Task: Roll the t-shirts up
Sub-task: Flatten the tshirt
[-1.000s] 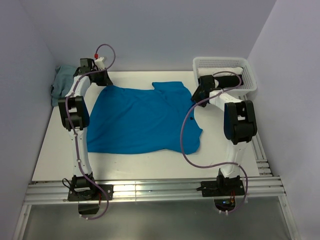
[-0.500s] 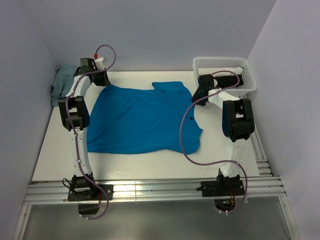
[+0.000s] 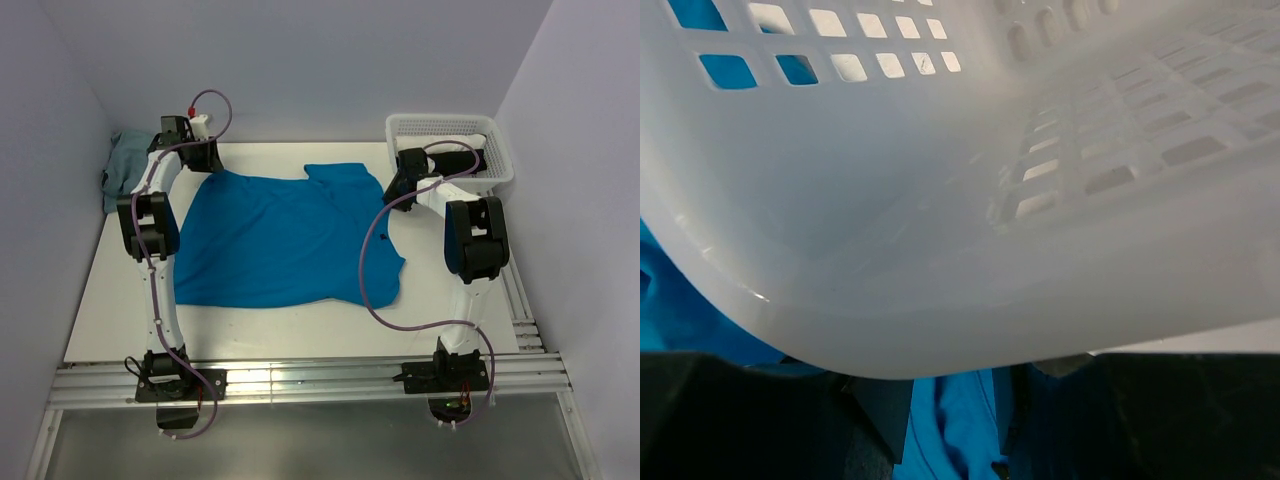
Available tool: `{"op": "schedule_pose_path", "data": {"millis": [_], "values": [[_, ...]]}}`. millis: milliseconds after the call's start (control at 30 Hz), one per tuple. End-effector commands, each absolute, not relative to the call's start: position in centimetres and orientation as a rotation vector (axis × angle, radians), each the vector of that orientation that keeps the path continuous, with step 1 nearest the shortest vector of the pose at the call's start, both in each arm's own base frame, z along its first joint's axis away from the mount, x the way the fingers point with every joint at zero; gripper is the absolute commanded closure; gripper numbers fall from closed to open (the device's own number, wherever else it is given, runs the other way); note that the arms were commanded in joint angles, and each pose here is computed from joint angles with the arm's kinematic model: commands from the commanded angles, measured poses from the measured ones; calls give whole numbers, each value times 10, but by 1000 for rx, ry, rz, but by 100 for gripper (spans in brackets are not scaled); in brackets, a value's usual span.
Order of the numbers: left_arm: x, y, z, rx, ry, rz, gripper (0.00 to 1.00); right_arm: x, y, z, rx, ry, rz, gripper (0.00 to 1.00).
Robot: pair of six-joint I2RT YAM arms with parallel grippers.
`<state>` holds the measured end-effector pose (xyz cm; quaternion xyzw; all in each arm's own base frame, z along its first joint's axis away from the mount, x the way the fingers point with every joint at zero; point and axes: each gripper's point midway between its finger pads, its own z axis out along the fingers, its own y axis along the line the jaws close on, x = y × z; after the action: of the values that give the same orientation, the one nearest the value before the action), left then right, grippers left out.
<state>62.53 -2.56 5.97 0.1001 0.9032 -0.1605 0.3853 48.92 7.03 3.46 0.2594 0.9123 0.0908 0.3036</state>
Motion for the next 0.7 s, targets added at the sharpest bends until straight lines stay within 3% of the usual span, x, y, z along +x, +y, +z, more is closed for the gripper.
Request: {"op": "schedule_pose_path", "data": {"millis": [0,333,367,433,500,667], "values": [[636,-35,65,279,2265,-420,55,502,66,47,677,2382,238,60],[632,-46,59,291,2276,-453,65,503,65,47,675,2390,225,60],[632,-47,59,292,2273,-454,68,503,65,46,676,2391,223,60],[634,-44,63,278,2265,-435,86,505,66,46,676,2395,225,60],[634,-41,66,276,2259,-418,100,505,65,46,678,2397,220,65],[640,-26,98,259,2196,-303,100,502,56,58,701,2353,177,85]]}}
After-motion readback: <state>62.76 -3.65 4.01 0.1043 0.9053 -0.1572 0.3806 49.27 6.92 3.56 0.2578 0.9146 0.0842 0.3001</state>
